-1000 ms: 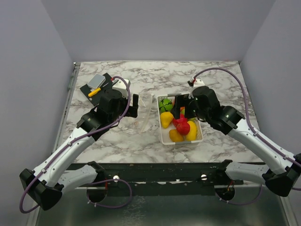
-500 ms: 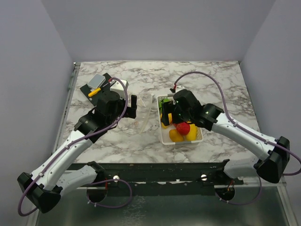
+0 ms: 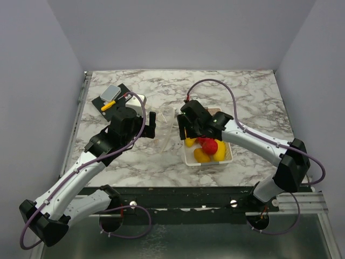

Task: Place the food in the zip-top bag and seal the zipper
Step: Move the bin to the center of the board.

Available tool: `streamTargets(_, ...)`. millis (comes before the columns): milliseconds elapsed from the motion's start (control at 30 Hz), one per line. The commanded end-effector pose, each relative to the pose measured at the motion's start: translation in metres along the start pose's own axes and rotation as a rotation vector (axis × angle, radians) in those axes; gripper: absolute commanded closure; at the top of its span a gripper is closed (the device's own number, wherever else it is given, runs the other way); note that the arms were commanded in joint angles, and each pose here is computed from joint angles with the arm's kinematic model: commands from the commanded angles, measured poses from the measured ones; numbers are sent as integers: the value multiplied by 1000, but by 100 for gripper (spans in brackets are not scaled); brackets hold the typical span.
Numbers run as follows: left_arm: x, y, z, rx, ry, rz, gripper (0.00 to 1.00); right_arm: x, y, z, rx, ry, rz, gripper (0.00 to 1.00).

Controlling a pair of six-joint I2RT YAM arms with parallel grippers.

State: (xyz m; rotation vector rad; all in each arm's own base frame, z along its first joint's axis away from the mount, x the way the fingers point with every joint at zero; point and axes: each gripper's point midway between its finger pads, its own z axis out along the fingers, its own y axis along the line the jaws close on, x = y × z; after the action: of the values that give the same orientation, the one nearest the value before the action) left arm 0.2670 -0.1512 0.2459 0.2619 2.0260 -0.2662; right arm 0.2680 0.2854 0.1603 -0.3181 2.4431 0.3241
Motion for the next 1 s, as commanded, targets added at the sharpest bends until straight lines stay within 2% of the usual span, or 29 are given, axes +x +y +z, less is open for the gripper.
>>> streamTargets(0,7,6,0,-27,13,11,1,4,-12,14,118,26,12,33)
streamTargets(400,1,1,-1,0,7,17,1,12,-28,16,282,124,44,42)
streamTargets(533,5,-6,7,21,40,17,1,10,-25,24,239,75,41,43)
streamTargets(967,11,-9,11,30,44,-18,1,30,-3,63,155,130,68,48)
